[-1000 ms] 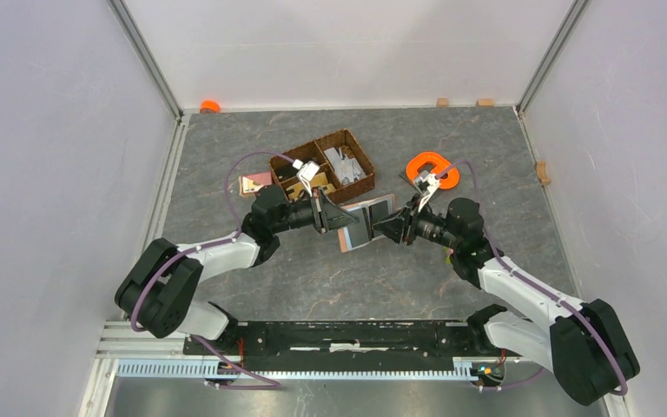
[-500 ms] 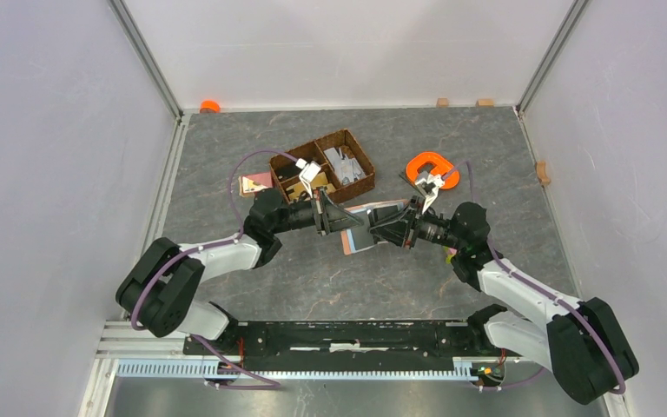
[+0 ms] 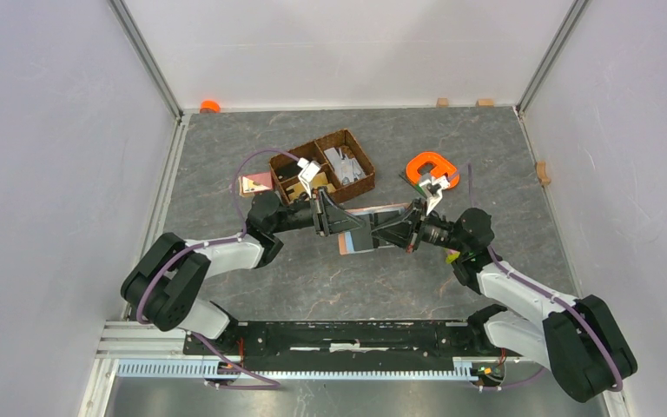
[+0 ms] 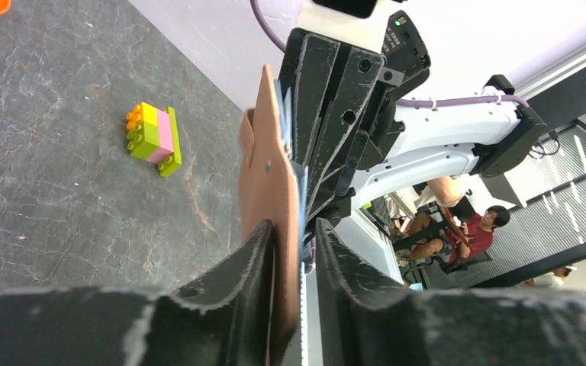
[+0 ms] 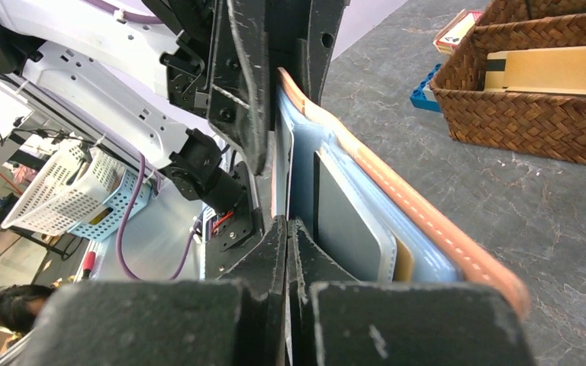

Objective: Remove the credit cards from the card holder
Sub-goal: Remove the credit card from the card holder.

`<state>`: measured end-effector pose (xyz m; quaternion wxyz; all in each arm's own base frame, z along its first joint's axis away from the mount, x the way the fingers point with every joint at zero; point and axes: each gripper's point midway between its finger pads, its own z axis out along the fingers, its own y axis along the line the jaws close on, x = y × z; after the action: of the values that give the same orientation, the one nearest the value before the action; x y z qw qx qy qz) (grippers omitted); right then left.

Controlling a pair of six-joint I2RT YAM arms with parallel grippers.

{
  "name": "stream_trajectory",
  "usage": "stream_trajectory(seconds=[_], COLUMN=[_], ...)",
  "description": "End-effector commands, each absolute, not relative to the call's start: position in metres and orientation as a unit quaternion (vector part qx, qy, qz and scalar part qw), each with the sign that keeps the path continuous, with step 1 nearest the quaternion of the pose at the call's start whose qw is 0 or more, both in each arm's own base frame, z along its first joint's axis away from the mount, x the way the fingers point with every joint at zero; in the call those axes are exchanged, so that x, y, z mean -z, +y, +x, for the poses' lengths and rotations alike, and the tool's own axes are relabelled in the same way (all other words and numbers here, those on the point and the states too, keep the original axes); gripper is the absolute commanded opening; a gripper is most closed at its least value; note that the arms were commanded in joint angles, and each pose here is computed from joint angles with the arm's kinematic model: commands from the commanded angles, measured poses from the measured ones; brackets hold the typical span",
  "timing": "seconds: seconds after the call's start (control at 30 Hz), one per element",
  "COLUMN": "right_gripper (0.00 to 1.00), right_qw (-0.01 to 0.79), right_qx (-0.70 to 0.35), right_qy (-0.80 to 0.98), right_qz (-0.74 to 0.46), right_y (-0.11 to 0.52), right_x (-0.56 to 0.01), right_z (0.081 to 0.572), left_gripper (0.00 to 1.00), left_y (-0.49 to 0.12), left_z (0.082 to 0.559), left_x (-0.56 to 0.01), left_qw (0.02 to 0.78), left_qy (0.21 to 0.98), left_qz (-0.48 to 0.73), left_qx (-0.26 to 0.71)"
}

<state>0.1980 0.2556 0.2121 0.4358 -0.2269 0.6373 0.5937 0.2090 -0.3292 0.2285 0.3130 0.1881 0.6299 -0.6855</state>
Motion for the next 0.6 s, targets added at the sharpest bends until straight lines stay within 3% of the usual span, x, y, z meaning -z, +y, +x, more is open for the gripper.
stream_trajectory(seconds=[0.0,0.1,0.17,0.33,0.57], right_gripper=[0.00,0.00,0.00,0.00,0.00], right_qw=[0.455,0.458,0.457,0.459,0.464], right_qx=[-0.592,-0.588,-0.589,-0.591,-0.582], right_qy=[0.630,0.636,0.637,0.637,0.648], right_qz=[-0.215,-0.201,-0.197,-0.186,-0.162], right_y=[0.248,0.242,0.241,0.237,0.227], right_x=[-0.217,-0.215,-0.214,-0.214,-0.208], right_z=[0.205,0.210,0.210,0.212,0.221], left_gripper=[0.36,0.37,0.32,0.04,0.02], left_y=[-0.329,-0.330,-0.331,-0.329,-0.323], left_z=[0.204,0.206,0.206,0.206,0.209], left_x=[-0.243,-0.240,-0.240,-0.240,-0.244], left_qw=[0.322,0.319,0.317,0.320,0.330], left_qy=[0.608,0.612,0.612,0.609,0.603], left_qz=[0.198,0.196,0.195,0.194,0.183], left_qx=[0.699,0.697,0.698,0.699,0.703])
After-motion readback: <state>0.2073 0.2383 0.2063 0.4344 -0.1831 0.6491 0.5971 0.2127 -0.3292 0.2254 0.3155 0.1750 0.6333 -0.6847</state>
